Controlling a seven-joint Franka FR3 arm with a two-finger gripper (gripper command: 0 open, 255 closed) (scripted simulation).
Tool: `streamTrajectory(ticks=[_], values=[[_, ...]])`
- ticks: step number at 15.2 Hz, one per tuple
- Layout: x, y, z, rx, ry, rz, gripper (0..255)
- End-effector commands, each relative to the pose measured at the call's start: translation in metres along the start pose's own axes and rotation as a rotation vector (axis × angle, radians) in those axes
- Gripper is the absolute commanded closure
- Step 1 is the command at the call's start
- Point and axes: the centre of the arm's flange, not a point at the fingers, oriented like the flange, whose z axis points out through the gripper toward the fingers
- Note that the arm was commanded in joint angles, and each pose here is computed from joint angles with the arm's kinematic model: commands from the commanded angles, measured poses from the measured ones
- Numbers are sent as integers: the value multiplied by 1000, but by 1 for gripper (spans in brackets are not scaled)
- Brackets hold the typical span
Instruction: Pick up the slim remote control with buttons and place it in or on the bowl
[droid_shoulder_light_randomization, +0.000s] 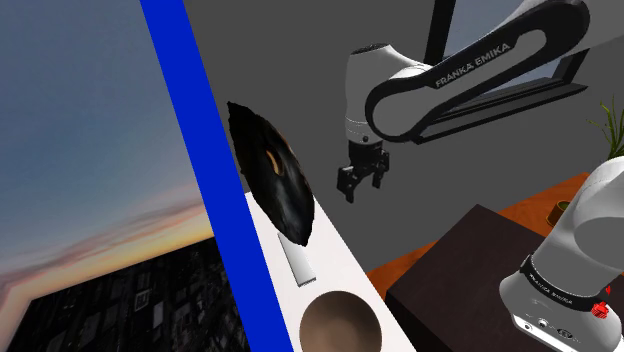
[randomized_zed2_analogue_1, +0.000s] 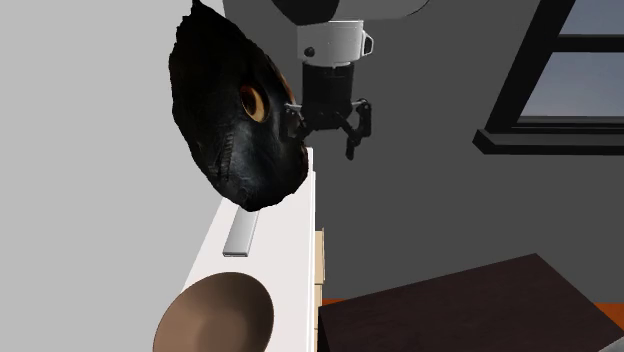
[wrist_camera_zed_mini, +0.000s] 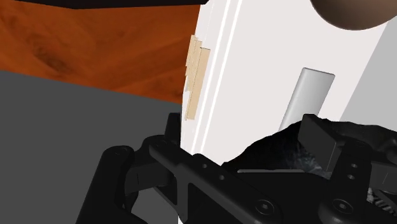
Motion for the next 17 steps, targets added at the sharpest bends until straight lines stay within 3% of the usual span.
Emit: streamTrajectory(ticks=[1,17], values=[[7,-18,19,-2,6,2,0],[93,-152,159,-33,50,9,0]])
